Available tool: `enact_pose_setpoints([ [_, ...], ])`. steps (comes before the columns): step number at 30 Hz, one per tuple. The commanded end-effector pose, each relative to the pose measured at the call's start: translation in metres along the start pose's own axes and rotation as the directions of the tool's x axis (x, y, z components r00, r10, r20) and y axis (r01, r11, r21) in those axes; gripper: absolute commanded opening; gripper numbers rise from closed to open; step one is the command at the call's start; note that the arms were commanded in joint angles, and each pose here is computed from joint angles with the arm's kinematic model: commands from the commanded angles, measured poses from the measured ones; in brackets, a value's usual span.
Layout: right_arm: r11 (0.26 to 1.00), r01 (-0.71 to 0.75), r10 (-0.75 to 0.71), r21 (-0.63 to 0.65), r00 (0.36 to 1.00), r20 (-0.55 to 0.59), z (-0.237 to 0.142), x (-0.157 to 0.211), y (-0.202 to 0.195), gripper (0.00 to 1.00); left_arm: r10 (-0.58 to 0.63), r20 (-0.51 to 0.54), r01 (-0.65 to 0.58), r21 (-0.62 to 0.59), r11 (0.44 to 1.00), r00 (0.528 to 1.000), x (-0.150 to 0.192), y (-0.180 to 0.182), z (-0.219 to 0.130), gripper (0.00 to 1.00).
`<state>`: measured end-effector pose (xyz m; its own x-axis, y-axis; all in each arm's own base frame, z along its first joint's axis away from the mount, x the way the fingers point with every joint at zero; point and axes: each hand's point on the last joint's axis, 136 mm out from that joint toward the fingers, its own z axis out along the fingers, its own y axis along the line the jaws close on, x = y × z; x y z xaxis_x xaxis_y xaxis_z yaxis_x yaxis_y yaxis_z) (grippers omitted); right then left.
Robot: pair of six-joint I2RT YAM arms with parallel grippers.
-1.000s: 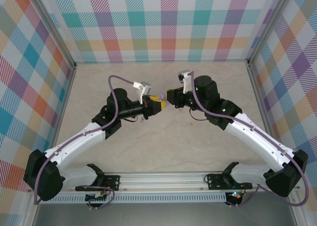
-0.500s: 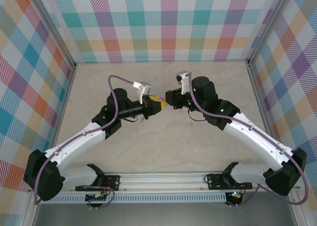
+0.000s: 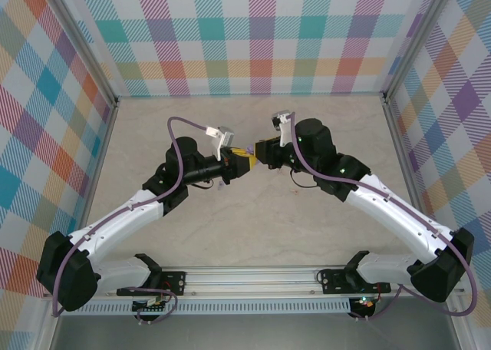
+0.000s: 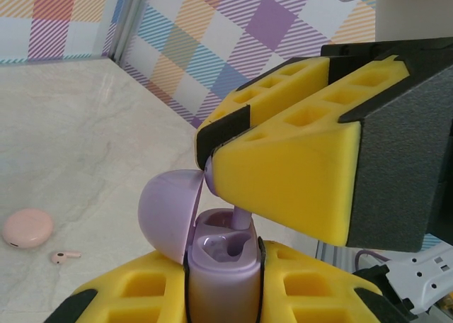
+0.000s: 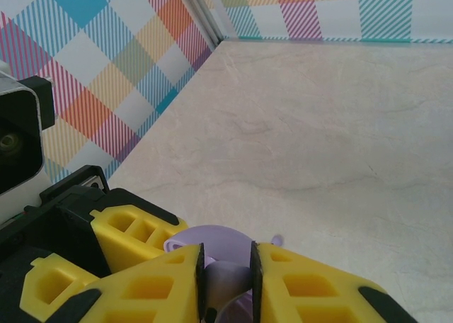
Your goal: Insert wireless bluetooth earbuds into charging case
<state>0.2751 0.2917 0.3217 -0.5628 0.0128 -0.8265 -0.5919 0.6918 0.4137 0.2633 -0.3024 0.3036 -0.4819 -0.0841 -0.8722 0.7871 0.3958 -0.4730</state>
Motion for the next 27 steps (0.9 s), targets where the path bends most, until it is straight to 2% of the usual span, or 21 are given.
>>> enact_pose_setpoints([
  [1,1.000,-0.005,0.004,-0.005,0.999,-0.051,0.003,0.016,0.002,0.27,0.059,0.113,-0.061,0.011,0.998,0.992,-0.032,-0.016,-0.007,0.13],
  [18,1.000,-0.005,0.005,-0.007,0.999,-0.047,-0.001,0.009,0.006,0.39,0.088,0.091,-0.092,0.044,0.995,0.992,-0.025,-0.021,-0.008,0.14],
  [23,1.000,-0.001,0.001,0.008,1.000,-0.017,-0.015,0.000,0.007,0.47,0.106,0.070,-0.109,0.037,0.993,0.992,-0.018,-0.020,-0.010,0.13],
  [27,1.000,0.010,-0.010,0.027,1.000,-0.001,-0.028,-0.003,0.004,0.47,0.133,0.062,-0.136,0.037,0.990,0.989,-0.014,-0.023,-0.016,0.14],
])
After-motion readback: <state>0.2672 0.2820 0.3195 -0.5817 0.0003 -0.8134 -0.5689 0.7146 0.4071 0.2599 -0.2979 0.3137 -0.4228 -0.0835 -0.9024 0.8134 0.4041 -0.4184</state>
